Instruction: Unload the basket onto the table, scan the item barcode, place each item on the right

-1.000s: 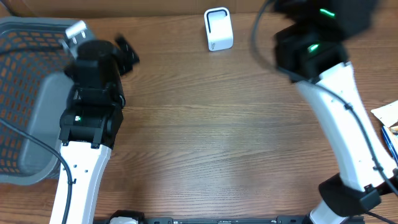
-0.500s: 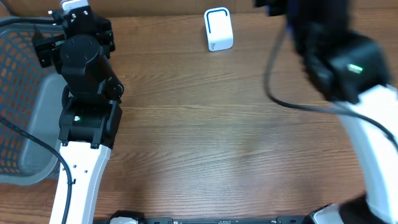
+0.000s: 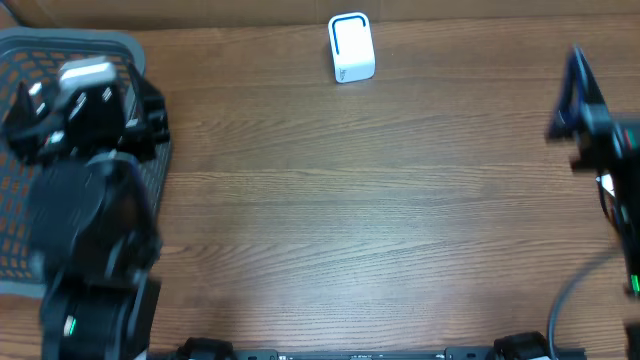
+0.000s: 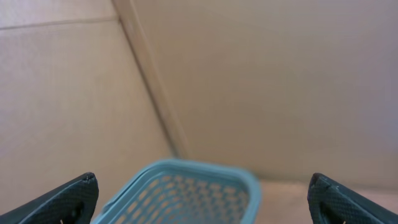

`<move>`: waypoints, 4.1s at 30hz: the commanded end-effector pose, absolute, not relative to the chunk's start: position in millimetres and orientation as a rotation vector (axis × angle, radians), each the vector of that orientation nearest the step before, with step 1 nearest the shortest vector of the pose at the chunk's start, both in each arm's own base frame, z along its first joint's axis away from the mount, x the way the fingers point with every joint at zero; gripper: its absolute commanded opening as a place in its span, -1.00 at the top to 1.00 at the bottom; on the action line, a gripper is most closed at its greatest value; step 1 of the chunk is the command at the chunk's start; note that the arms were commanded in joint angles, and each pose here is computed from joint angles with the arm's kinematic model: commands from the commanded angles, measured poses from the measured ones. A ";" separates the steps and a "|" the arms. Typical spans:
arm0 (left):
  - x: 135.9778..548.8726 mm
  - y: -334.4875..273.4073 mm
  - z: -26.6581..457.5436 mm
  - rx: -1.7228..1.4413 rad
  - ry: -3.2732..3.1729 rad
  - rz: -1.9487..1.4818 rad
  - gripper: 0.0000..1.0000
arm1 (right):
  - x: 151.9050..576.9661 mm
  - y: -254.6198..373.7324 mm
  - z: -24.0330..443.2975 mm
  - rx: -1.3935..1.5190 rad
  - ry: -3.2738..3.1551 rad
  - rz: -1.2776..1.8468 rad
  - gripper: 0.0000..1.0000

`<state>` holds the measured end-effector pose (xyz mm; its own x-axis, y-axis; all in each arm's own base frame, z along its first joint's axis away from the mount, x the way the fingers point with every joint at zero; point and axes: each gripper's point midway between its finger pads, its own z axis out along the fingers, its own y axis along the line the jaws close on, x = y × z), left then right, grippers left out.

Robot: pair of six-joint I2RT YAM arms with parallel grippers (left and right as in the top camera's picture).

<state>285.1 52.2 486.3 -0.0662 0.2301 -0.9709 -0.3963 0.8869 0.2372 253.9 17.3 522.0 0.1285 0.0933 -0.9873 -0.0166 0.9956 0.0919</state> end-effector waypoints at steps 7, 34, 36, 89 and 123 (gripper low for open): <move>206.3 44.0 532.5 -0.162 1.350 0.299 -0.99 | 207.3 -4.1 490.5 0.106 1.351 0.050 -1.00; 135.9 2.0 512.7 -0.065 1.194 -0.046 -0.99 | 75.2 -17.9 492.3 0.122 1.112 0.085 -1.00; 115.1 -0.3 515.5 -0.042 1.152 -0.018 -0.99 | 68.0 -18.5 486.2 0.141 1.095 0.117 -1.00; 98.0 -38.2 438.7 0.137 1.130 -0.220 -0.99 | 220.7 -1.2 311.7 0.266 1.105 0.330 -1.00; 98.1 -38.1 438.9 0.137 1.129 -0.220 -0.99 | 249.9 -6.4 156.6 0.464 1.596 0.300 -1.00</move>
<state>98.4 -35.8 439.7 0.4123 -0.0915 -0.9064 0.2238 0.9746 0.0035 249.9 -3.5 160.2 -0.0368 0.4608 -0.8867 0.0995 0.8846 0.4555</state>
